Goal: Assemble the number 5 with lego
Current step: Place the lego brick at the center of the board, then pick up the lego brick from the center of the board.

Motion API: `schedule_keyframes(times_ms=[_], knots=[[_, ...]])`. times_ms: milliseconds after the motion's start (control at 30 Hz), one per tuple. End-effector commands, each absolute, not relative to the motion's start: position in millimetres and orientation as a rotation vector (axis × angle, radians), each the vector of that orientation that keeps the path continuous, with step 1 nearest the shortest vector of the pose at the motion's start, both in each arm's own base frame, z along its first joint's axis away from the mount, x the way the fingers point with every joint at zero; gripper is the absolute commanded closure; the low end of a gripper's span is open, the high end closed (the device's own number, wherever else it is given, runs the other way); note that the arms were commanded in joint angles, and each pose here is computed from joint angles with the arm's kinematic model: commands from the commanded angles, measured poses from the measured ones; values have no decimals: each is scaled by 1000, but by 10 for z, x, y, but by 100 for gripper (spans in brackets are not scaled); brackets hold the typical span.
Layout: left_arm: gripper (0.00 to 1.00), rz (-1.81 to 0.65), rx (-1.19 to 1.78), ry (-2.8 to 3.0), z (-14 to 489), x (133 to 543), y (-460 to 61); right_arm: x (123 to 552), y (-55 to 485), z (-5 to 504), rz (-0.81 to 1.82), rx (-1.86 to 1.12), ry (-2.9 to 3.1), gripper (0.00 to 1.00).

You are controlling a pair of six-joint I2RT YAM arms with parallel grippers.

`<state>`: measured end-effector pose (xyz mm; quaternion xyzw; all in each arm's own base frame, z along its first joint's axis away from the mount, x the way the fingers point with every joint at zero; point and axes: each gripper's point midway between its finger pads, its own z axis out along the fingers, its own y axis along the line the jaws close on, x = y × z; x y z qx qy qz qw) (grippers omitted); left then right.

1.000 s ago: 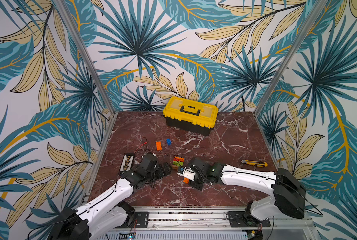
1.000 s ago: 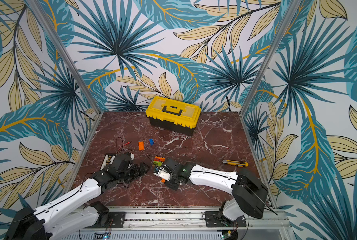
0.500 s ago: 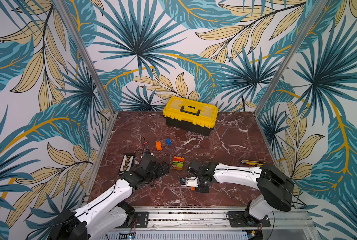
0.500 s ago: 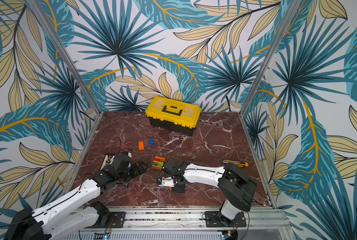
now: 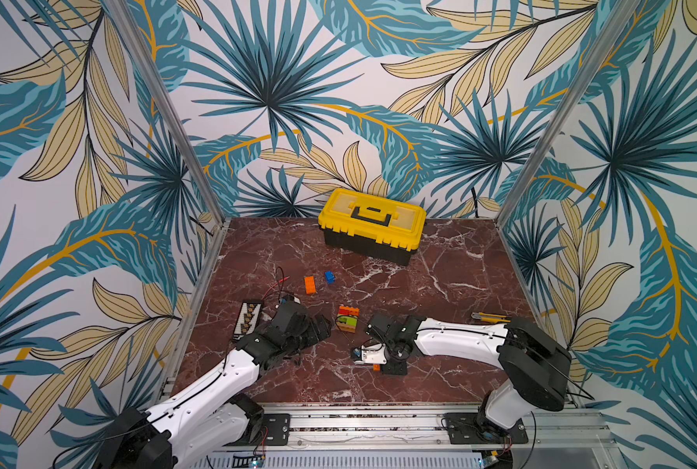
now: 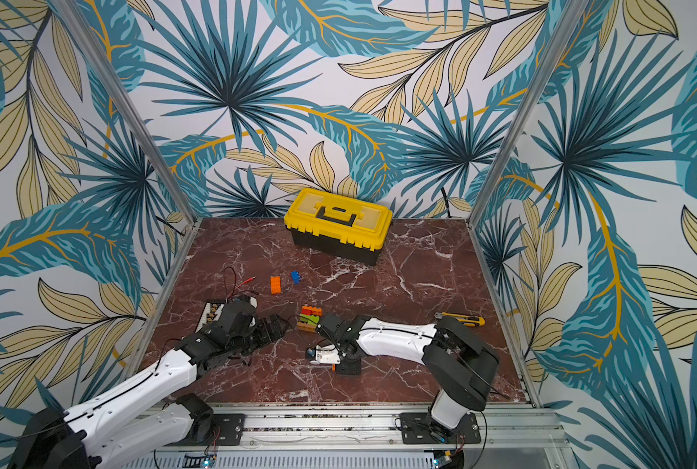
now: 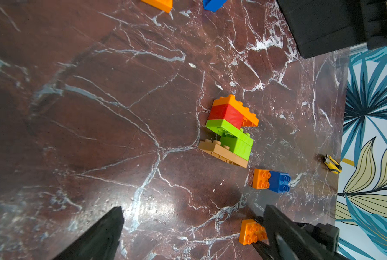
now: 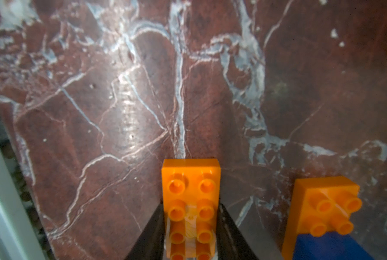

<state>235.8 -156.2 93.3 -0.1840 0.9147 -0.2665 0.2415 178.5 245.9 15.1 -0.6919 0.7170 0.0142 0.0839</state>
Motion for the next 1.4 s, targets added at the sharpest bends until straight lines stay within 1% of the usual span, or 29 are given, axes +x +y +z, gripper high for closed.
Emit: schedule_keyframes(times_ms=[0,33,100,267,367,433,500,533,633,733,833,967,1067,1200,1367], knots=[[0,-711,-481,2453,1129,2478,-1541,1861,2347,74,-52,-2077,2152,51],[0,-706,-479,2451,1143,2484,-1531,1868,2362,120,-49,-2070,2144,44],[0,-698,-480,2446,1161,2498,-1505,1881,2420,239,-20,-2031,2136,37],[0,-676,-460,2428,1260,2576,-1412,1932,2677,713,139,-1824,2104,33],[0,-643,-435,2419,1367,2685,-1332,2210,2850,1071,168,-1496,2105,29],[0,-618,-403,2424,1446,2803,-1307,2457,2956,1333,207,-1183,2149,25],[3,-591,-387,2452,1492,2931,-1300,2586,3058,1474,274,-991,2189,24],[5,-572,-378,2475,1499,3003,-1306,2640,3110,1517,305,-913,2213,22],[9,-554,-336,2538,1494,3220,-1392,2768,3233,1582,376,-738,2276,19],[16,-520,-311,2613,1461,3417,-1451,2903,3250,1607,382,-575,2310,18],[18,-511,-280,2657,1410,3642,-1550,2993,3173,1615,399,-410,2325,17],[27,-447,-260,2725,1260,3974,-1635,3019,3072,1560,509,-229,2326,17],[32,-378,-292,2771,1092,4180,-1650,2991,2893,1464,502,-129,2341,16],[33,-335,-335,2785,947,4432,-1689,2911,2736,1383,513,-39,2359,17],[35,-289,-349,2821,783,4606,-1719,2831,2675,1284,542,16,2387,16]])
